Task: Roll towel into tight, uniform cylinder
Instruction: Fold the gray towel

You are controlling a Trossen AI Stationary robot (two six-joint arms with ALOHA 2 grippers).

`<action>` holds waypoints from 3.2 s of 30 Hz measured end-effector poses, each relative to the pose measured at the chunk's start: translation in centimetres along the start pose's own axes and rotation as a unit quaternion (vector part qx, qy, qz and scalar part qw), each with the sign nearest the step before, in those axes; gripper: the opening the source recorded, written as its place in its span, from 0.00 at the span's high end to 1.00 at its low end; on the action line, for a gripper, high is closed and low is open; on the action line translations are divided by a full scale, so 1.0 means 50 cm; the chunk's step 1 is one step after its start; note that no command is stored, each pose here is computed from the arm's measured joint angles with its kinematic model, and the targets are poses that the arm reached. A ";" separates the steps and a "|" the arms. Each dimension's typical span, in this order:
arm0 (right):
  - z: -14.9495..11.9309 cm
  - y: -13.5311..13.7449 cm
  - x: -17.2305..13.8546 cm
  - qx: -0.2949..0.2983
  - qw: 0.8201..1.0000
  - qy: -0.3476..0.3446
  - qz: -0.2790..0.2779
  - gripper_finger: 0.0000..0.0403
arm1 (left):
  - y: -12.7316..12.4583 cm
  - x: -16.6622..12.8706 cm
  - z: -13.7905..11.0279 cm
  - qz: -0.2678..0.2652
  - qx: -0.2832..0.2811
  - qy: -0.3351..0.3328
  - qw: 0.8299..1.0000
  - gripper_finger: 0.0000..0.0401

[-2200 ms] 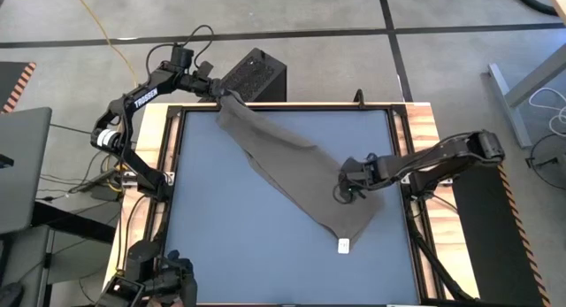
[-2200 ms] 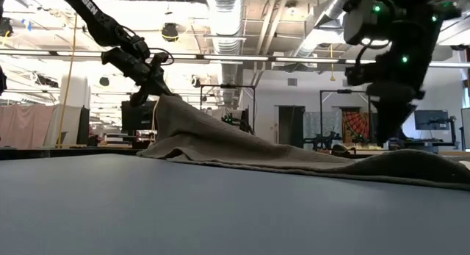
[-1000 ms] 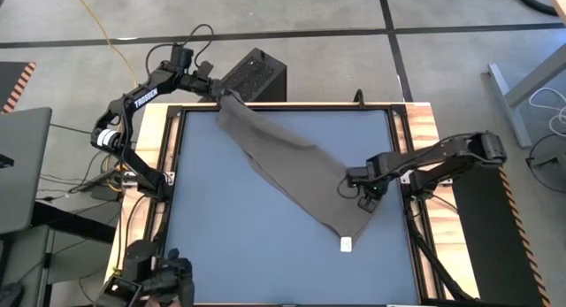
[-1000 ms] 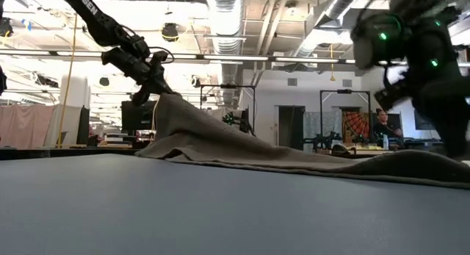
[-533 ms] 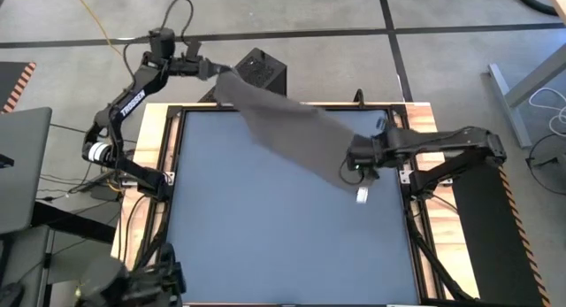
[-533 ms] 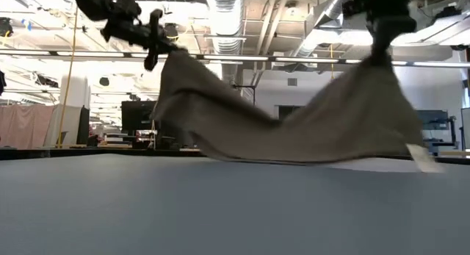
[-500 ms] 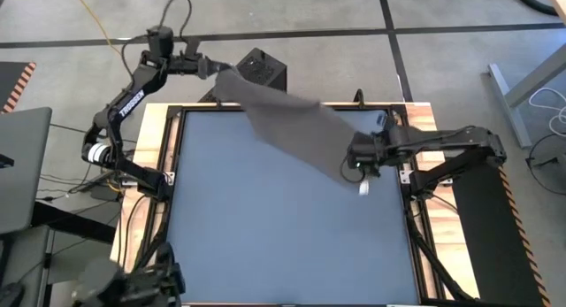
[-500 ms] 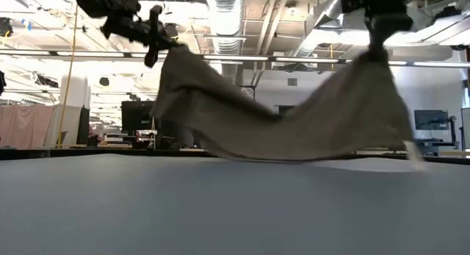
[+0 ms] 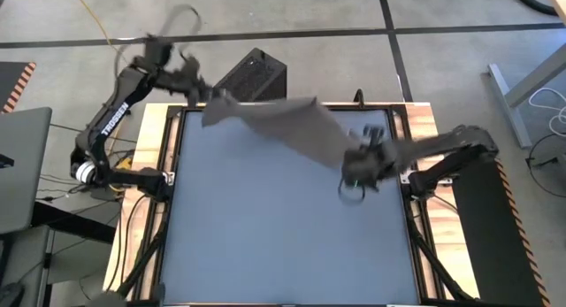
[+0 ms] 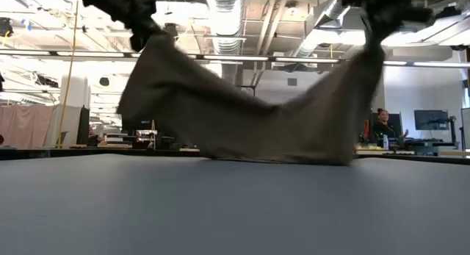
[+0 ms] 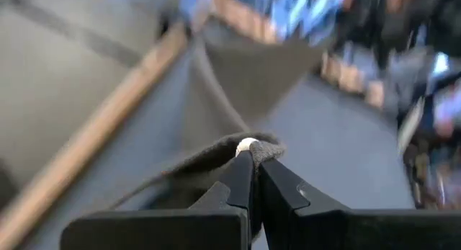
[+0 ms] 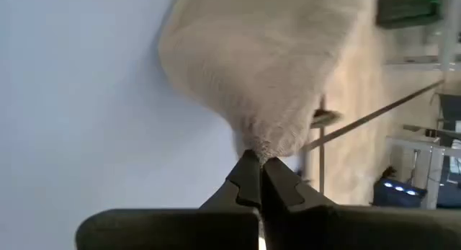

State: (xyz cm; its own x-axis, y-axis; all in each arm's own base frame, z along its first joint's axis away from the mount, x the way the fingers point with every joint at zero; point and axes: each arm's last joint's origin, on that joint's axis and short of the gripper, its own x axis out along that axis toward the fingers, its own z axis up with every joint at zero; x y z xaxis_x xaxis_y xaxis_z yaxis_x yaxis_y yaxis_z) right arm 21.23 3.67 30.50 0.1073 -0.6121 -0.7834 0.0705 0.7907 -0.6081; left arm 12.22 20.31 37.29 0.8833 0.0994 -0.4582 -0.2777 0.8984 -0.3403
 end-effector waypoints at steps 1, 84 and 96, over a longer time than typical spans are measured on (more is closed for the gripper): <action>0.002 0.037 0.014 -0.009 1.000 0.013 0.004 0.97 | -0.010 0.013 -0.018 -0.003 -0.004 0.032 0.999 1.00; -0.134 0.279 0.175 0.237 0.935 0.037 0.260 0.97 | -0.150 0.397 -0.419 0.047 0.162 0.466 0.869 1.00; -0.047 0.352 0.070 0.183 0.888 0.083 0.414 0.96 | -0.100 0.343 -0.371 0.173 0.195 0.485 0.835 1.00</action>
State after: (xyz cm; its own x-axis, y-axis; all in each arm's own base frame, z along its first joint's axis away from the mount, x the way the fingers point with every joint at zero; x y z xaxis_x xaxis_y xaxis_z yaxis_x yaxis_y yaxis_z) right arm 20.51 15.43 16.74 0.1267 0.2111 -0.9692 0.3560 0.9023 0.2431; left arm 21.74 9.60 15.92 0.0022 0.1589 -0.9873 -0.1416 0.9774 0.1570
